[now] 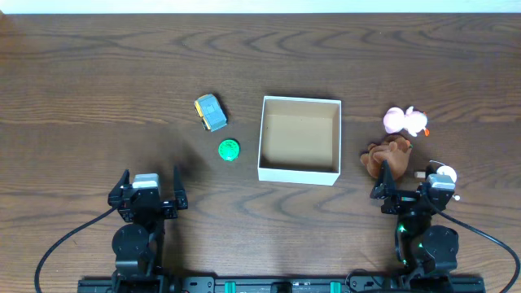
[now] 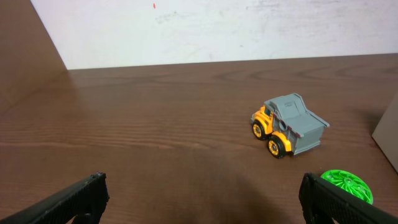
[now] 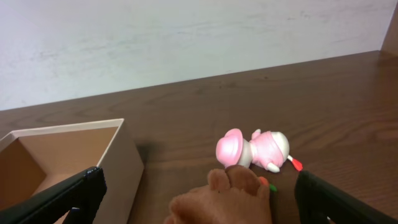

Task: Pack container

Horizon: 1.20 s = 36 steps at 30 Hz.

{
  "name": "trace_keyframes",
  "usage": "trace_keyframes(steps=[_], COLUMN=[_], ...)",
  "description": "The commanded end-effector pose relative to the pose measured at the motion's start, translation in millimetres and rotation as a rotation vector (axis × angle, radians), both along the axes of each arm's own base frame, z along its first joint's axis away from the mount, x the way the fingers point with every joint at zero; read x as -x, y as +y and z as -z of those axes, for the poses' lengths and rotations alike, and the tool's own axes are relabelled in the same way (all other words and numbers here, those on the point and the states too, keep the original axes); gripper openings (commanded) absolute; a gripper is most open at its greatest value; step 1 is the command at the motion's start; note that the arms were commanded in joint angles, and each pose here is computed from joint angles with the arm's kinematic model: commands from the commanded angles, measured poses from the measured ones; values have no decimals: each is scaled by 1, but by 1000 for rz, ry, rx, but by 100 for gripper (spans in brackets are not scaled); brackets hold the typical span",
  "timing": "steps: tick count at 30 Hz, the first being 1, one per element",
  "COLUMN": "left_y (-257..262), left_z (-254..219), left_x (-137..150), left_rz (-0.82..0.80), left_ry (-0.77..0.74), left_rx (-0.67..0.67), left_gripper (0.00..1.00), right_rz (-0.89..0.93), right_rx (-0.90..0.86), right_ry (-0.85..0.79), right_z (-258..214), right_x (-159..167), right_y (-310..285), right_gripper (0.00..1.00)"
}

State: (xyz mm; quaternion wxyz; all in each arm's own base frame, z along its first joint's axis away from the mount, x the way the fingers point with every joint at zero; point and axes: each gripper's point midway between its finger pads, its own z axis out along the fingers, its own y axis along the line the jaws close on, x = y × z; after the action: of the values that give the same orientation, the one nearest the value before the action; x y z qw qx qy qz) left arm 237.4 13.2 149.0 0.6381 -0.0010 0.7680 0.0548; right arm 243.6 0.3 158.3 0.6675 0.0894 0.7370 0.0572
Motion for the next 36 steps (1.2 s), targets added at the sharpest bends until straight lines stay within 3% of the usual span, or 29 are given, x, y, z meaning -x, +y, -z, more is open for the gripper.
trace_keyframes(steps=[1, 30, 36], left_y=[-2, -2, -2], left_z=[15, 15, 15], left_x=[0, 0, 0], left_rz=[13, 13, 13], left_ry=[31, 31, 31], left_rx=[-7, -7, -7], left_gripper=[98, 98, 98], right_rz=[2, 33, 60], right_rx=[13, 15, -60], right_ry=[-4, -7, -1], right_z=[0, 0, 1], right_x=[0, 0, 0], right_y=[-1, -7, -10], right_gripper=[99, 99, 99])
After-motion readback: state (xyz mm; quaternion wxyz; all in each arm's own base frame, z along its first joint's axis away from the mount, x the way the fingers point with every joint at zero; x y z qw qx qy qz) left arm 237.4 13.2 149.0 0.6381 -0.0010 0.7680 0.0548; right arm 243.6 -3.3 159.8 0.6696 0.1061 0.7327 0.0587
